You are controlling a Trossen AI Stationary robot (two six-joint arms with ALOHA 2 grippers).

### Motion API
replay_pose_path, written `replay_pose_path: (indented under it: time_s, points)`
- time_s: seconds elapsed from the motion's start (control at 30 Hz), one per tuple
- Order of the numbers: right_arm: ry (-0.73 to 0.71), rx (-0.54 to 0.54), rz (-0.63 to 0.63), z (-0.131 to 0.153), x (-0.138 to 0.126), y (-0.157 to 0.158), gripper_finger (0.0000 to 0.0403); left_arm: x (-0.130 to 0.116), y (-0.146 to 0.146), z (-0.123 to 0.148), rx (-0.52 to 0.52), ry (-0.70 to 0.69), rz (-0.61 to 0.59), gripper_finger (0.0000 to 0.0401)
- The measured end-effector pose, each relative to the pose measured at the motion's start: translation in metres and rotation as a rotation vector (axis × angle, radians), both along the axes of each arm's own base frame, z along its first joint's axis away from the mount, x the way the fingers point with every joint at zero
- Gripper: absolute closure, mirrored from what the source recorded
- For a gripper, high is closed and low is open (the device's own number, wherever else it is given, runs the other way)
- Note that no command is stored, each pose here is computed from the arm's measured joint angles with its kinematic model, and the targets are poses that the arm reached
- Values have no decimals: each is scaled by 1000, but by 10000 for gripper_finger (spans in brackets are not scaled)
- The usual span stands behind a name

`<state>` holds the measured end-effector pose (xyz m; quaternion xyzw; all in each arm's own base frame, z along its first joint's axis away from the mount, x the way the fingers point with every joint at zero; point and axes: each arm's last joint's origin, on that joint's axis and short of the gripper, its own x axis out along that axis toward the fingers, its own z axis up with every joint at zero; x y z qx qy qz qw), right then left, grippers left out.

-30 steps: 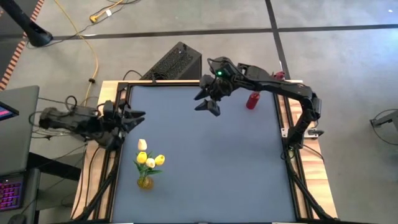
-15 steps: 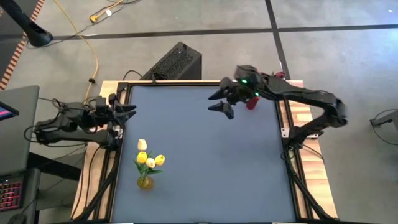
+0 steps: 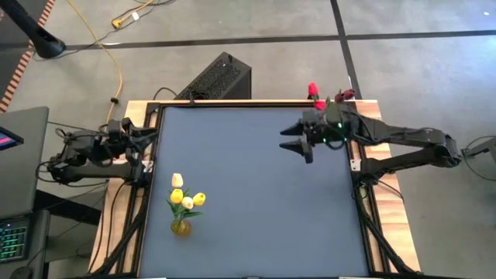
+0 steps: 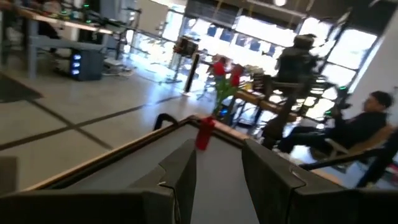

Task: Sort flowers into vase by color
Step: Return to Home Position

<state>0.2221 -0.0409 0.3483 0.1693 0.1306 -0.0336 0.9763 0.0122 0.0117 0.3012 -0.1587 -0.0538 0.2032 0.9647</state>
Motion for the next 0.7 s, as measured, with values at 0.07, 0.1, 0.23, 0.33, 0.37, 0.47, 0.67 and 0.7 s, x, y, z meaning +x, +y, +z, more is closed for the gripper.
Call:
replay_pose_path:
  time_s: [0.07, 0.1, 0.23, 0.33, 0.37, 0.47, 0.67, 0.7]
  points:
    - [-5, -47, -26, -2, -6, 8, 121, 0, 0, -2, -7, 23, 13, 285]
    - [-11, -62, -40, -3, -10, 11, 121, 1, 0, -3, -14, 33, 11, 285]
    - [-30, -81, -72, -13, -27, 18, 121, 10, -1, -15, -49, 61, -26, 285]
    - [-17, -54, -108, -28, -37, 20, 121, 15, -1, -22, -73, 71, -50, 285]
    - [-9, -38, -126, -34, -41, 20, 121, 17, -1, -25, -82, 74, -54, 285]
    - [16, 33, -167, -50, -51, 19, 121, 26, -2, -36, -105, 89, -82, 285]
    - [36, 45, -146, -67, -58, 20, 124, 46, -4, -59, -112, 70, -140, 285]
    - [37, 28, -139, -68, -59, 20, 129, 49, -4, -61, -107, 61, -141, 285]
